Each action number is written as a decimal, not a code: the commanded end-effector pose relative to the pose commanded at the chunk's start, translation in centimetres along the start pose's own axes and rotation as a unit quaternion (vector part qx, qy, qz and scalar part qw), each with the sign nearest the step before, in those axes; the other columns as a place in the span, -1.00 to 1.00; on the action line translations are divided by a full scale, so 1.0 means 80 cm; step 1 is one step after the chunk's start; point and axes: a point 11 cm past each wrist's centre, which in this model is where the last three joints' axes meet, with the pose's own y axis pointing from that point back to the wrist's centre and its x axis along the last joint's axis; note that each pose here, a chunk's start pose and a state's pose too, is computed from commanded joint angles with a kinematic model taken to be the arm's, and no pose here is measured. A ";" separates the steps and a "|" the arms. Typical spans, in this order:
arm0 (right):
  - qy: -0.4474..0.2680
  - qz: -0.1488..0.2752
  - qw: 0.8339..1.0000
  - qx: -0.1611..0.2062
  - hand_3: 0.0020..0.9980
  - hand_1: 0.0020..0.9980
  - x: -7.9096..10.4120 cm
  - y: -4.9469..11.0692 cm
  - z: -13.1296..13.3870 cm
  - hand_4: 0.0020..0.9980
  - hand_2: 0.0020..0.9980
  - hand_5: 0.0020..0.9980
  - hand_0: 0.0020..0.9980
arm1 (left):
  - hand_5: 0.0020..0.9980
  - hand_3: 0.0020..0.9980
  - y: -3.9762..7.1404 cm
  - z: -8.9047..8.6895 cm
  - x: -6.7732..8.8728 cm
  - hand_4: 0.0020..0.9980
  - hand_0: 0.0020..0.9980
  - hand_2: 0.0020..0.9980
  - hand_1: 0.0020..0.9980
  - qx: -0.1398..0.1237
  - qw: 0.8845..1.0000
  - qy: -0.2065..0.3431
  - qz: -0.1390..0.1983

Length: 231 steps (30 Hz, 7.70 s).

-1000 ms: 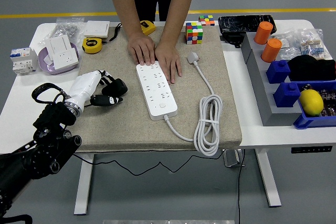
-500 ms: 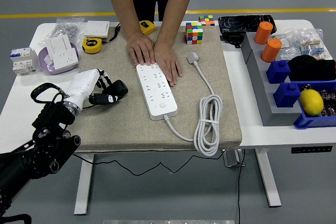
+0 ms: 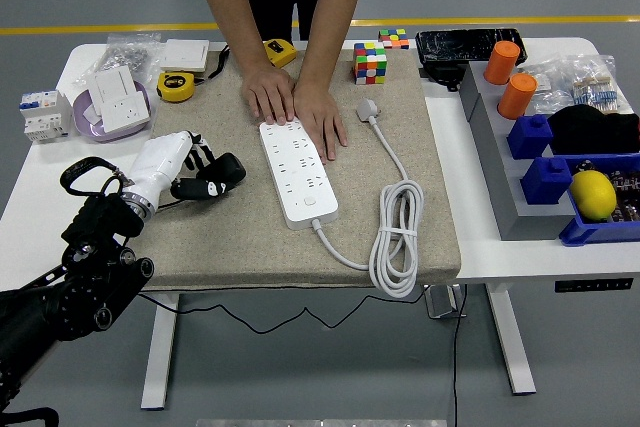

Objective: Pick up the plug,place it near the board,insert it into the board,press the button

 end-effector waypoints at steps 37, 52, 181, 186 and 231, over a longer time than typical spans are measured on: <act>0.005 0.000 1.000 0.005 0.75 0.80 0.002 -0.001 -0.006 1.00 0.70 0.88 0.93 | -0.76 -0.28 -0.022 0.096 0.038 0.15 -0.10 -0.30 -0.18 -0.152 0.986 -0.068 -0.018; 0.005 0.000 1.000 0.006 0.75 0.80 0.002 -0.001 -0.008 1.00 0.70 0.88 0.93 | -0.75 -0.28 -0.026 0.077 0.030 0.15 -0.09 -0.30 -0.18 -0.135 0.988 -0.075 -0.024; 0.001 -0.009 1.000 0.008 0.75 0.81 -0.002 -0.001 -0.010 1.00 0.70 0.92 0.93 | 0.71 0.93 -0.035 0.064 0.005 1.00 0.62 0.81 0.78 -0.094 0.988 0.038 -0.118; -0.001 -0.009 1.000 0.009 0.75 0.80 -0.003 -0.001 -0.011 1.00 0.70 0.93 0.93 | 1.00 0.98 -0.037 0.073 0.028 1.00 0.81 0.93 0.96 -0.096 0.985 0.108 -0.094; -0.012 -0.007 1.000 0.012 0.74 0.81 -0.001 -0.001 -0.009 1.00 0.69 0.87 0.92 | 1.00 0.72 0.101 0.033 -0.018 1.00 0.92 0.81 0.95 -0.025 0.960 0.260 -0.104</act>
